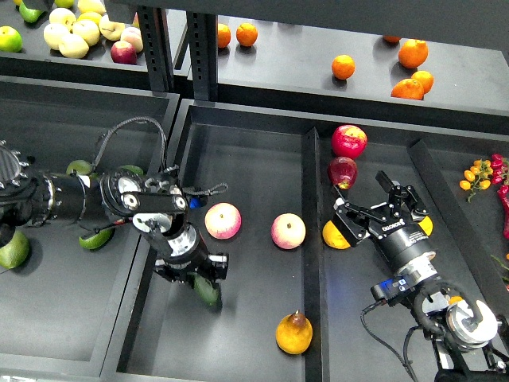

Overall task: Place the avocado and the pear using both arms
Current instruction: 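Lower the left gripper and grasp the loose dark avocado, then carry the avocado to the avocado pile and open the left gripper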

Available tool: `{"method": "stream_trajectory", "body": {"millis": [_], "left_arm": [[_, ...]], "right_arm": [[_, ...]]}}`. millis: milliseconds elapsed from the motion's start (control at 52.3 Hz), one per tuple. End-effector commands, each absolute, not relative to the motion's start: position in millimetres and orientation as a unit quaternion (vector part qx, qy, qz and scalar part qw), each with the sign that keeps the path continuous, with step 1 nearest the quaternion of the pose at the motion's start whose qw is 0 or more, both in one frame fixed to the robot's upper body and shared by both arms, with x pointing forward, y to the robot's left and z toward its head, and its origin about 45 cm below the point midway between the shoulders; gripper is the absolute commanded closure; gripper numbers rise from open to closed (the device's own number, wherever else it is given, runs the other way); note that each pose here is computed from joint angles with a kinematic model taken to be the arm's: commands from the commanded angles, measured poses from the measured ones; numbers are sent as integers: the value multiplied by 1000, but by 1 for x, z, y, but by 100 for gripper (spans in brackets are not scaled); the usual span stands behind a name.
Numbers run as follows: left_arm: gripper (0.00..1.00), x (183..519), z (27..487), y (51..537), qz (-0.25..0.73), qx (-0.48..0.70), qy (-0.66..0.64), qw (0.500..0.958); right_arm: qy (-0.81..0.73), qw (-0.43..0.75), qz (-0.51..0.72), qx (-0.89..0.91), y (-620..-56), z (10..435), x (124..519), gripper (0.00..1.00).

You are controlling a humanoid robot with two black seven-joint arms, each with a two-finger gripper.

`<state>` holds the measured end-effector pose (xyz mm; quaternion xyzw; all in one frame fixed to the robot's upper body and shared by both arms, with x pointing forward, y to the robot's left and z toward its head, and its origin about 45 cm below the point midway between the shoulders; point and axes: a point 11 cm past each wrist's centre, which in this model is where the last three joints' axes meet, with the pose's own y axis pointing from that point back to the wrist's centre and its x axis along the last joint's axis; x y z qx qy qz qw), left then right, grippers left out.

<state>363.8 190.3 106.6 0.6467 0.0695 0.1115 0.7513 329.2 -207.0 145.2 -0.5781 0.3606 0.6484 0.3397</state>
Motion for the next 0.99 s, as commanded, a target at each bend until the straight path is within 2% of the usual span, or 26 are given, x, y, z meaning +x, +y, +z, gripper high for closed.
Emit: {"method": "stream_trajectory", "body": {"millis": [0,248,592,975], "left_arm": [[78,381,124,218,151,645,76,745],[77,401,155,299,240,645,99,719],[77,389,161,379,298,662,132,675],[75,368,123,394,297,671,162,660]], "right_arm": [[358,342,646,-581,-207,148,330,0],[347,350,636,-594,-205,158,332,0],[336,357,627,-605,-203,170,337,0],[334,358,626,-607,-202,171,337,0]]}}
